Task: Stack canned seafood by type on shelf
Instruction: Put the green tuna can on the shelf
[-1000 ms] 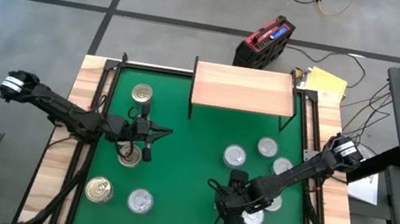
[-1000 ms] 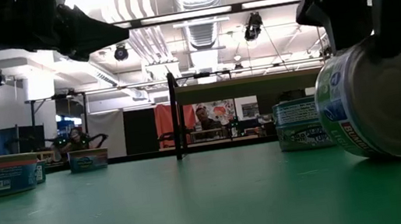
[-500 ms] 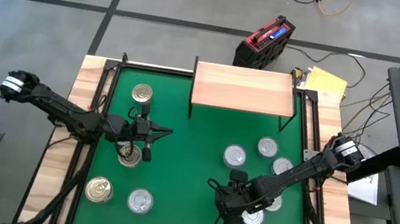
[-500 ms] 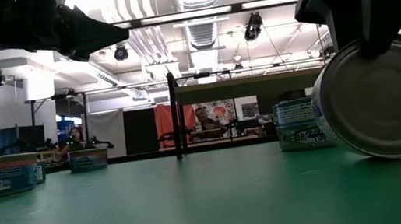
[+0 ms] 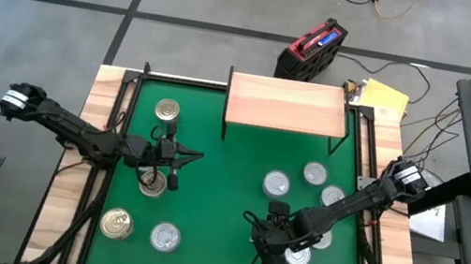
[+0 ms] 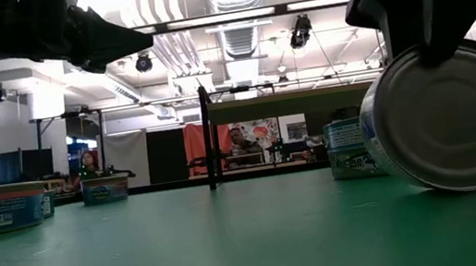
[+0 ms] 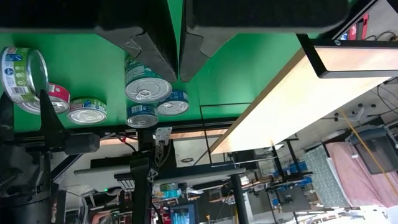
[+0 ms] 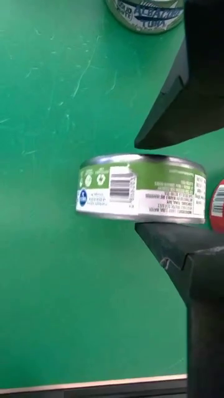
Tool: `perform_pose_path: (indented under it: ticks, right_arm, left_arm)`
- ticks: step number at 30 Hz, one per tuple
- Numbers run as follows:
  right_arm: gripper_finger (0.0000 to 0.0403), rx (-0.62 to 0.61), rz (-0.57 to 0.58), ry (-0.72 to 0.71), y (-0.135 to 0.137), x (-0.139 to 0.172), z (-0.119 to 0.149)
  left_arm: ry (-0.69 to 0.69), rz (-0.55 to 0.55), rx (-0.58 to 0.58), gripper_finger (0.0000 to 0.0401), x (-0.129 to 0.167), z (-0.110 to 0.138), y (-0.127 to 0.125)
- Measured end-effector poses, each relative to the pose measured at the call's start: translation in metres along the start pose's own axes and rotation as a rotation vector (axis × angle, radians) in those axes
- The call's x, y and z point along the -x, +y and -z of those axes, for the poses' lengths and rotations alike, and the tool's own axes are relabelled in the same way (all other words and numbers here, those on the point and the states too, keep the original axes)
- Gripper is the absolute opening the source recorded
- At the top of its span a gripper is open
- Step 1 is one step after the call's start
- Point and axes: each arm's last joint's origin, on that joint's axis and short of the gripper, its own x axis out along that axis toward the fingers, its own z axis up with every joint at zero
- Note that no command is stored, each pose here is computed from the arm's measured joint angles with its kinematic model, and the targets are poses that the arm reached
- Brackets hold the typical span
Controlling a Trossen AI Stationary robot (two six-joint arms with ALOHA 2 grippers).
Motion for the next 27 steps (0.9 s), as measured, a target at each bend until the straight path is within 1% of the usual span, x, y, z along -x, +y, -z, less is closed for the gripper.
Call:
perform_pose_path:
  ticks: [6, 22, 27]
  right_arm:
    - [0.0214, -0.014, -0.002, -0.004, -0.0002, -0.0017, 0.0006]
    - [0.0217, -0.023, 0.003, 0.003, -0.0015, -0.0053, 0.0035]
    - [0.0211, -0.016, -0.005, -0.011, -0.0008, -0.0057, 0.0023]
  left_arm:
    - [0.0, 0.0, 0.0, 0.0, 0.0, 0.0, 0.0]
    - [0.0, 0.0, -0.001, 0.0, 0.0, 0.0, 0.0]
    - [0.0, 0.0, 0.0, 0.0, 0.0, 0.0, 0.0]
